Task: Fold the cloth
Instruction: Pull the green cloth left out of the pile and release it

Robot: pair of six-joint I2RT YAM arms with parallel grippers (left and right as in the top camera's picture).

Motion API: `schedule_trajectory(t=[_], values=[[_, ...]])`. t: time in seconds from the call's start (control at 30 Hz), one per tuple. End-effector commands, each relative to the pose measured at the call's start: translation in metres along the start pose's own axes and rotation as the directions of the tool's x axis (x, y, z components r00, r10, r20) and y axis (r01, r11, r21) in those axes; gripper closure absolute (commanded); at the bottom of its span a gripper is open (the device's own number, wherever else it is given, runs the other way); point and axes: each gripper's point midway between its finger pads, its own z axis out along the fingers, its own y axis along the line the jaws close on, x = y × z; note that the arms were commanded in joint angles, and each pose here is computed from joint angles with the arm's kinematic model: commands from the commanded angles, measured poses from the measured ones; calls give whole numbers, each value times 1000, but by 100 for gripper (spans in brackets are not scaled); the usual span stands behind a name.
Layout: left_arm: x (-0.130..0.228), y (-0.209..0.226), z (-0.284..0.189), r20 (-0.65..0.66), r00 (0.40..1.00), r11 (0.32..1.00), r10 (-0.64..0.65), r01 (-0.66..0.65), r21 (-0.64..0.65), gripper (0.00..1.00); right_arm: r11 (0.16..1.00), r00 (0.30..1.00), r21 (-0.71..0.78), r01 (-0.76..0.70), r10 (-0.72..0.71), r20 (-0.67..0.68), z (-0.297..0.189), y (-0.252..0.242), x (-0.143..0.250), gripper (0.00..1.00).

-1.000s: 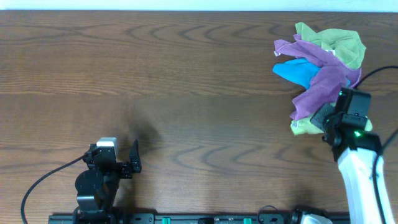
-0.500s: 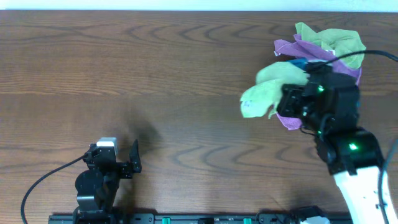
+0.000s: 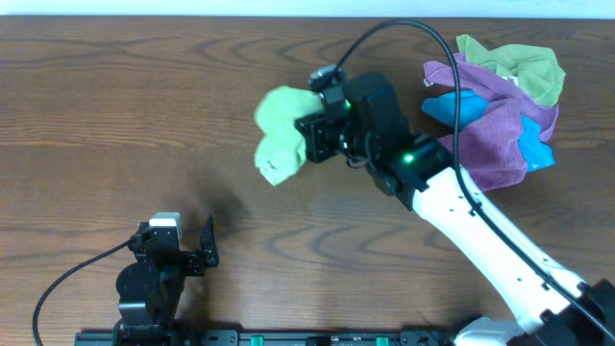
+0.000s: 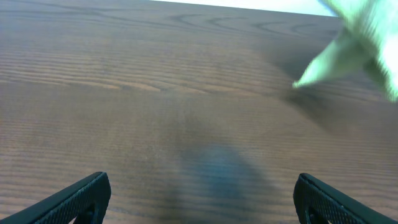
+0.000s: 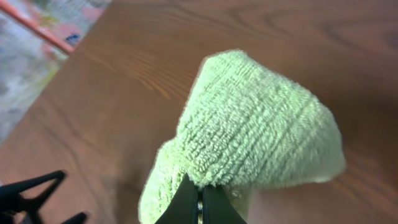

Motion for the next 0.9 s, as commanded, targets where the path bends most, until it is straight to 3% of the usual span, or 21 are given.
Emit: schedule_trajectory(t=[0.0, 0.03, 0.07, 0.1, 0.13, 0.3, 0.43, 0.63, 0.87], values=[[8, 3, 2, -17, 1000, 1000, 7, -7, -11, 5, 992, 993, 93, 84, -92, 76, -26, 1, -37, 99], [8, 3, 2, -17, 1000, 1000, 7, -7, -11, 5, 977, 993, 205, 62, -80, 82, -31, -21, -40, 87], [8, 3, 2, -17, 1000, 1000, 7, -7, -11, 5, 944, 994, 329, 32, -64, 86, -38, -47, -39, 49], [8, 3, 2, -17, 1000, 1000, 7, -7, -11, 5, 915, 996, 403, 20, -55, 76, -43, -66, -37, 18], [8, 3, 2, -17, 1000, 1000, 7, -7, -11, 5, 899, 998, 438, 20, -48, 51, -44, -78, -32, 1], [8, 3, 2, -17, 1000, 1000, 7, -7, -11, 4, 905, 994, 424, 36, 12, -109, -31, -100, 5, 1], [8, 3, 2, -17, 1000, 1000, 7, -7, -11, 5, 946, 958, 302, 117, -27, -285, 6, -95, 51, 1], [8, 3, 2, -17, 1000, 1000, 7, -7, -11, 5, 942, 824, 81, 325, -241, -512, 58, -67, 121, 14], [8, 3, 2, -17, 1000, 1000, 7, -7, -11, 5, 834, 700, 22, 551, -448, -557, 75, -27, 148, 17]])
